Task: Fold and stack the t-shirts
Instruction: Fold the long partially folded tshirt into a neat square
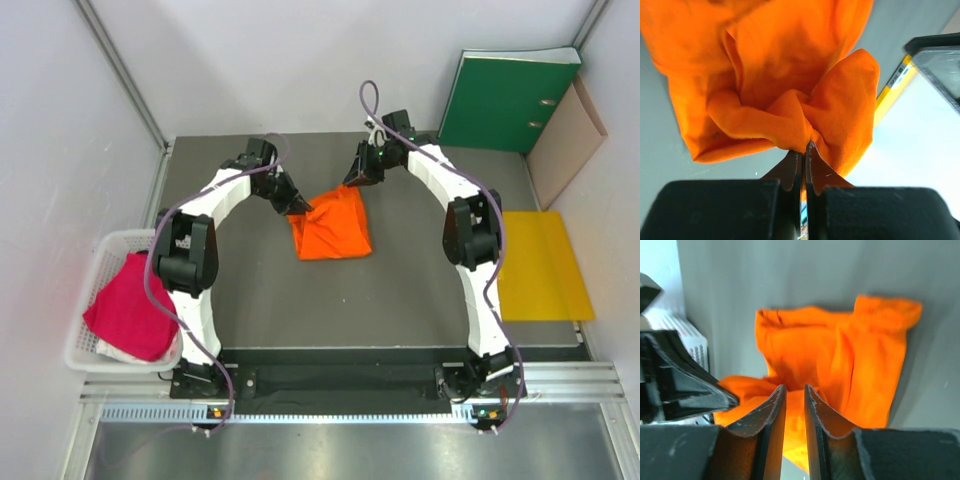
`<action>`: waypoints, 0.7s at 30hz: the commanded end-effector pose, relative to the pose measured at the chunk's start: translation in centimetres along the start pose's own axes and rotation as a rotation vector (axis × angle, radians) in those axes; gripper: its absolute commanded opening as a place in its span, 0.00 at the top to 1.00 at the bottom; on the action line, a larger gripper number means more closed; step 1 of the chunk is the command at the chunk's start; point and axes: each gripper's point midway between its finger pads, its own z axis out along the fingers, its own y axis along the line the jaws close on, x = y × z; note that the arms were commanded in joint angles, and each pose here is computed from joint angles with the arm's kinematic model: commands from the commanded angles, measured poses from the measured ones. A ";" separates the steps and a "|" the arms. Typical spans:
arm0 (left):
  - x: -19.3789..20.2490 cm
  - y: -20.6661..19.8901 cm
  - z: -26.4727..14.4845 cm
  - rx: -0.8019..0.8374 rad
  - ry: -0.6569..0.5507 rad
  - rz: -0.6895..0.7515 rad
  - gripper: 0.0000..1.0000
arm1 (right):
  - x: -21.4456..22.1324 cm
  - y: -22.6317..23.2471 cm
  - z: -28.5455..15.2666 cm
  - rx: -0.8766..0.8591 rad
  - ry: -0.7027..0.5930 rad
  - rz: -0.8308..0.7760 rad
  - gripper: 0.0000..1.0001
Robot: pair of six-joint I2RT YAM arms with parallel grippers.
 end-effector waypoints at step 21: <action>-5.0 -1.8 -3.8 0.099 -0.198 0.225 0.01 | 2.0 -1.0 -5.5 0.004 -0.055 -0.035 0.43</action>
